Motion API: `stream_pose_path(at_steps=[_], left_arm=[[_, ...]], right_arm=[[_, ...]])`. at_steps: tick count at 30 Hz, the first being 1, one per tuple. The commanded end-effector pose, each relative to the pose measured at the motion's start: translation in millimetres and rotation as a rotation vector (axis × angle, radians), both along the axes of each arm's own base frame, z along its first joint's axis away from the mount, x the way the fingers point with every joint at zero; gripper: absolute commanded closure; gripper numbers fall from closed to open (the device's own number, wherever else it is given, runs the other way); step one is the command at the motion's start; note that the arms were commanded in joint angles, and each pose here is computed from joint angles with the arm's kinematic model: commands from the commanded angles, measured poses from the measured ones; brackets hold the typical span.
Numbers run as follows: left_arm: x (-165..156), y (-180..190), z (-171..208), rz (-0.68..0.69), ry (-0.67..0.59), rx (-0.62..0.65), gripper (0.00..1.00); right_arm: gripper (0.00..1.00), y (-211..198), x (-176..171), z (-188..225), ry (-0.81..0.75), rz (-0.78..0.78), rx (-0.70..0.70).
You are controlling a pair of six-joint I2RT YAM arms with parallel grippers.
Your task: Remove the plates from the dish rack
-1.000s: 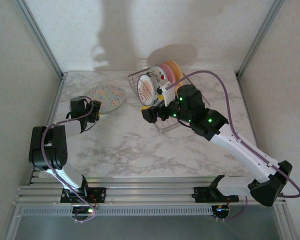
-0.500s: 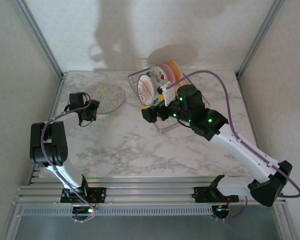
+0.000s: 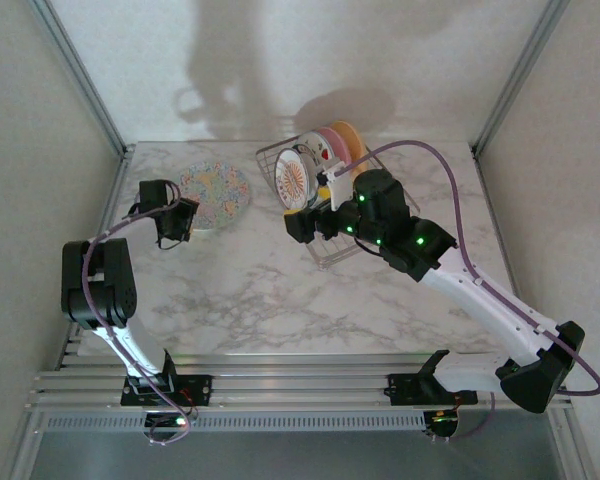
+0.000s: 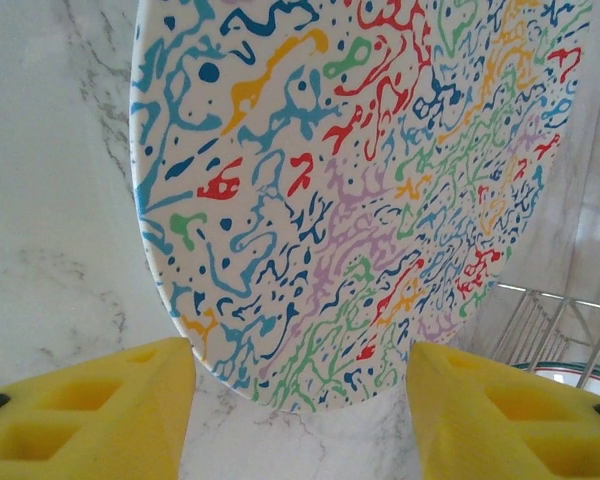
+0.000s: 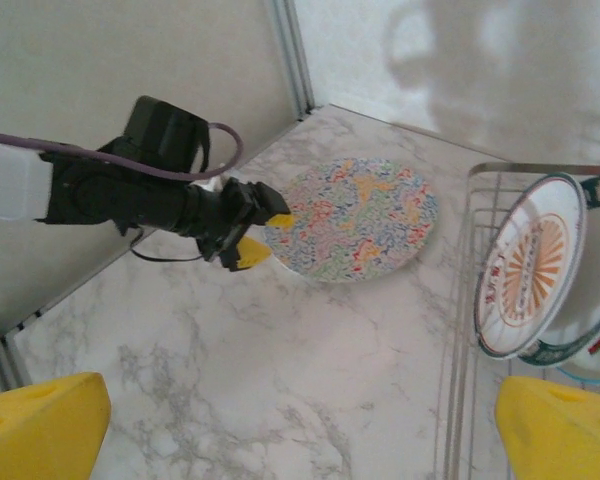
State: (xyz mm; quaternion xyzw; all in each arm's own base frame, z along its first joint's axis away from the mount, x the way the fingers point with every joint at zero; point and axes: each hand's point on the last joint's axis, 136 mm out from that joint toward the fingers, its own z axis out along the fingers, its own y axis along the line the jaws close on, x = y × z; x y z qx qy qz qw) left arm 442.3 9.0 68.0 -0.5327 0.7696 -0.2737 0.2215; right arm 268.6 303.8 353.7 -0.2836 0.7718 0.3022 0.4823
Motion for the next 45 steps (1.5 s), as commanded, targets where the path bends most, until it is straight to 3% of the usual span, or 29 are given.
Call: stream_pose_path(at_steps=[1,7,11,14,19,27,34,45], left_arm=[[-6.0,9.8,6.5,0.028,0.030,0.029,0.40],[1.7,1.6,67.9,0.071,-0.120,0.052,0.38],[11.6,-27.5,124.8,0.030,-0.274,0.072,0.38],[14.3,-63.7,165.7,-0.060,-0.404,0.083,0.38],[-2.7,-126.9,215.5,-0.241,-0.594,0.057,0.39],[-59.4,-201.0,273.2,-0.509,-0.828,0.062,0.40],[-88.9,-229.3,264.8,-0.590,-0.816,0.043,0.41],[-97.5,-232.2,268.2,-0.612,-0.817,0.054,0.40]], right_arm=[[0.01,-28.9,17.3,12.5,-0.012,-0.156,-0.004],[0.07,-121.0,76.8,19.6,0.083,-0.497,0.061],[0.09,-174.8,112.5,3.9,0.138,-0.684,0.067],[0.10,-191.4,137.5,-15.6,0.173,-0.733,0.018],[0.16,-192.5,178.5,-46.7,0.233,-0.708,-0.057],[0.25,-175.1,227.9,-95.0,0.283,-0.616,-0.201],[0.30,-167.8,251.1,-123.9,0.277,-0.572,-0.283],[0.41,-157.9,275.3,-151.4,0.263,-0.562,-0.405]])
